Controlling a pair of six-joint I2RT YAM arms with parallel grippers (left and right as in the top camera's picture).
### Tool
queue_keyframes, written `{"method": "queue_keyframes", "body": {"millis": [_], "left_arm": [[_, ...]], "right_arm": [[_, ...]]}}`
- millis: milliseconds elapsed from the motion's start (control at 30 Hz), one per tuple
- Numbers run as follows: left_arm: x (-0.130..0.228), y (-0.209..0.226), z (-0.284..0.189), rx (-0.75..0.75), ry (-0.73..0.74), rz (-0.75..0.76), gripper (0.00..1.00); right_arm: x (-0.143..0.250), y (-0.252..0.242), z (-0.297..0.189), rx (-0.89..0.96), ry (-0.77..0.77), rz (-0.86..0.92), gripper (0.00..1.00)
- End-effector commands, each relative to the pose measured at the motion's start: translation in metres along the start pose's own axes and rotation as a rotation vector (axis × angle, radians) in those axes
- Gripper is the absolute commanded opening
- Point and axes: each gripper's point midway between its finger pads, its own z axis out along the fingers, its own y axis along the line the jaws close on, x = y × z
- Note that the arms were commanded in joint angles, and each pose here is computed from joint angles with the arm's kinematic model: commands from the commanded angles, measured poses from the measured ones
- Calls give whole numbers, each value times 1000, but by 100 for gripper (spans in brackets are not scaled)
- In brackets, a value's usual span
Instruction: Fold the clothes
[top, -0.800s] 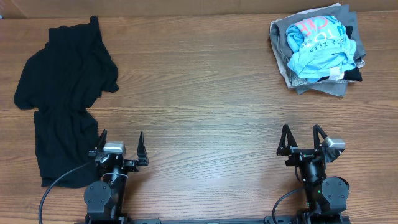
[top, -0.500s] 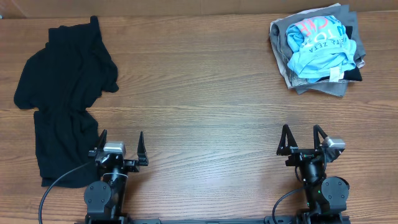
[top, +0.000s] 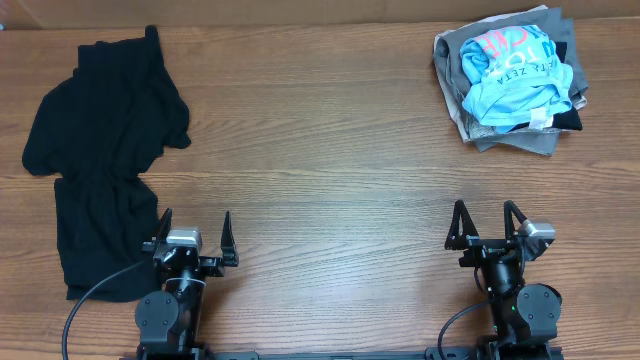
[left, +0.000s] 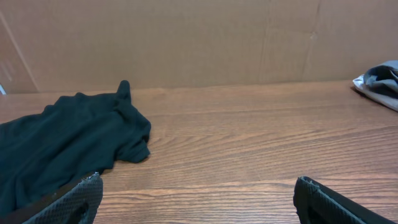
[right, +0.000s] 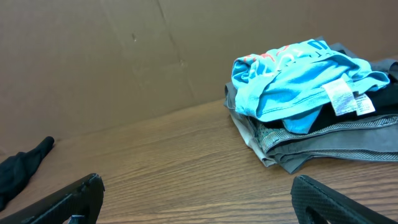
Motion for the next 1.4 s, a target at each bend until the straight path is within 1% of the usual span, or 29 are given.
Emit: {"method": "queue_keyframes", "body": {"millis": [0, 1367], "left_arm": [[0, 5, 0, -25, -6, -6, 100], [0, 5, 0, -24, -6, -6, 100]], "right_arm": [[1, -2, 0, 6, -6, 1, 100], [0, -4, 0, 20, -11, 1, 100]]}}
